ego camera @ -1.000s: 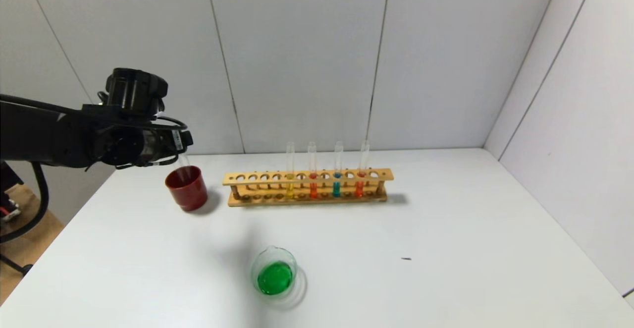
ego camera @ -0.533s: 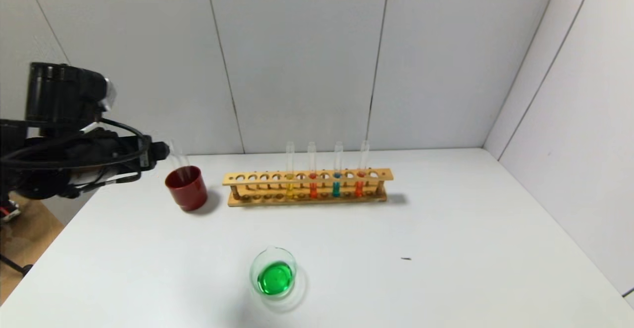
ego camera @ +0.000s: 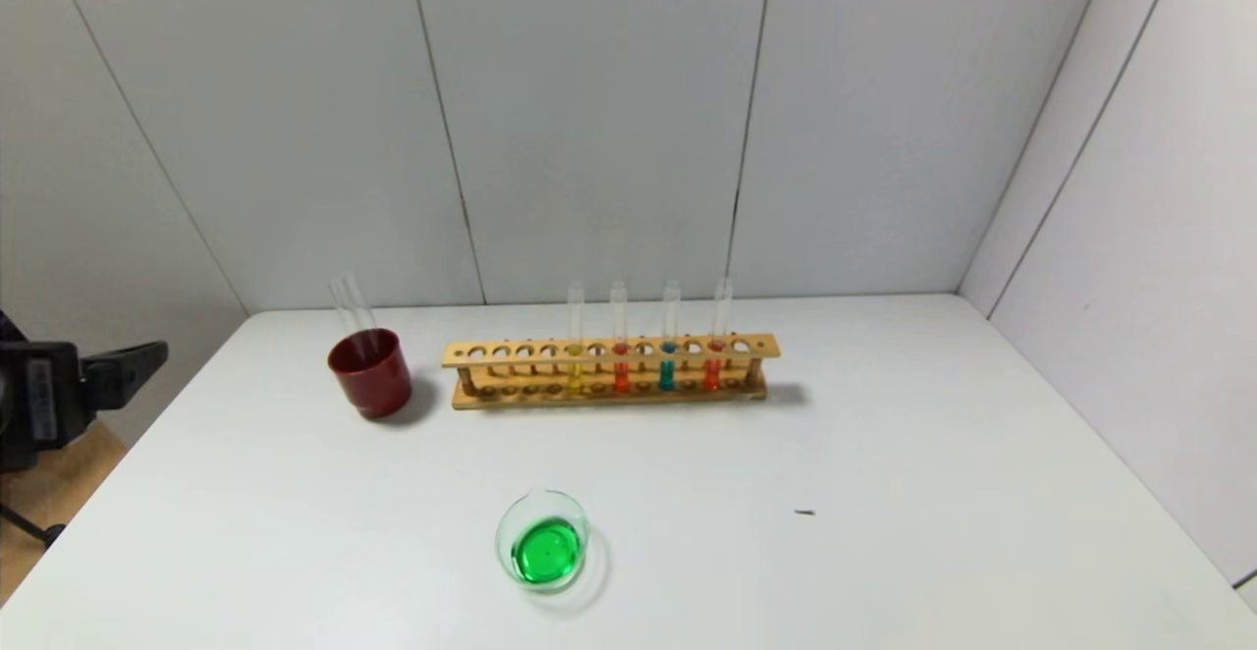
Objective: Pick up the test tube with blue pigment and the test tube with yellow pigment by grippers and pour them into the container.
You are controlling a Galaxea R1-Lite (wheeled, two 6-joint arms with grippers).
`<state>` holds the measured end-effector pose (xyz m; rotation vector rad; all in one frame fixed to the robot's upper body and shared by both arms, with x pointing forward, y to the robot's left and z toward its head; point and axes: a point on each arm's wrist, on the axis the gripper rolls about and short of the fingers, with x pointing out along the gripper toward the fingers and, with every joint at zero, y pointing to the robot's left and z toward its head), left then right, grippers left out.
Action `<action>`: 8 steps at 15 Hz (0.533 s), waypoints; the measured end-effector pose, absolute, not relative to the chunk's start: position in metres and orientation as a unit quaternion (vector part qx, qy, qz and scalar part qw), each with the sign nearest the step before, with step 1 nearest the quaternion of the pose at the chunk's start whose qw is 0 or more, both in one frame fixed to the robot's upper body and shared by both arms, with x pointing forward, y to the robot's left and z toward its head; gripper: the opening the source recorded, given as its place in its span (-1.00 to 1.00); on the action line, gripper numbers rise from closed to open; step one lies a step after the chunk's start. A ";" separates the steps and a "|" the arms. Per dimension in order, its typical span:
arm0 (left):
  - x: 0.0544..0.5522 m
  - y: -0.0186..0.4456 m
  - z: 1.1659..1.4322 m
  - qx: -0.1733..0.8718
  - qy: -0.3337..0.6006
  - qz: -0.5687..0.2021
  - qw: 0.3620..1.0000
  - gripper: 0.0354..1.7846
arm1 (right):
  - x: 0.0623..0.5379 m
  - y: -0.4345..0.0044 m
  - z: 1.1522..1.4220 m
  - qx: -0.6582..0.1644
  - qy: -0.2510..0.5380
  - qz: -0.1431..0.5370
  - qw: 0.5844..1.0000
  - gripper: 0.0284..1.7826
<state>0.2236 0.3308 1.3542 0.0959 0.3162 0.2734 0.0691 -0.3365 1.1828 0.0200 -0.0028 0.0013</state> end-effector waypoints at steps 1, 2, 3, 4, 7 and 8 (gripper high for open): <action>0.209 0.332 1.353 0.048 0.153 0.140 0.977 0.95 | 0.069 -0.336 1.183 0.010 -0.001 0.001 1.000 0.92; 0.193 0.334 1.350 0.049 0.153 0.145 0.976 0.95 | 0.069 -0.336 1.183 0.010 -0.001 0.001 1.000 0.92; 0.177 0.335 1.348 0.050 0.153 0.149 0.976 0.95 | 0.069 -0.336 1.183 0.010 -0.001 0.001 1.000 0.92; 0.159 0.337 1.346 0.050 0.153 0.152 0.975 0.95 | 0.069 -0.336 1.183 0.010 -0.001 0.001 1.000 0.92; 0.107 0.341 1.335 0.052 0.155 0.161 0.973 0.95 | 0.069 -0.336 1.183 0.010 -0.001 0.001 1.000 0.92; 0.092 0.342 1.330 0.051 0.152 0.162 0.974 0.95 | 0.069 -0.336 1.183 0.010 -0.001 0.001 1.000 0.92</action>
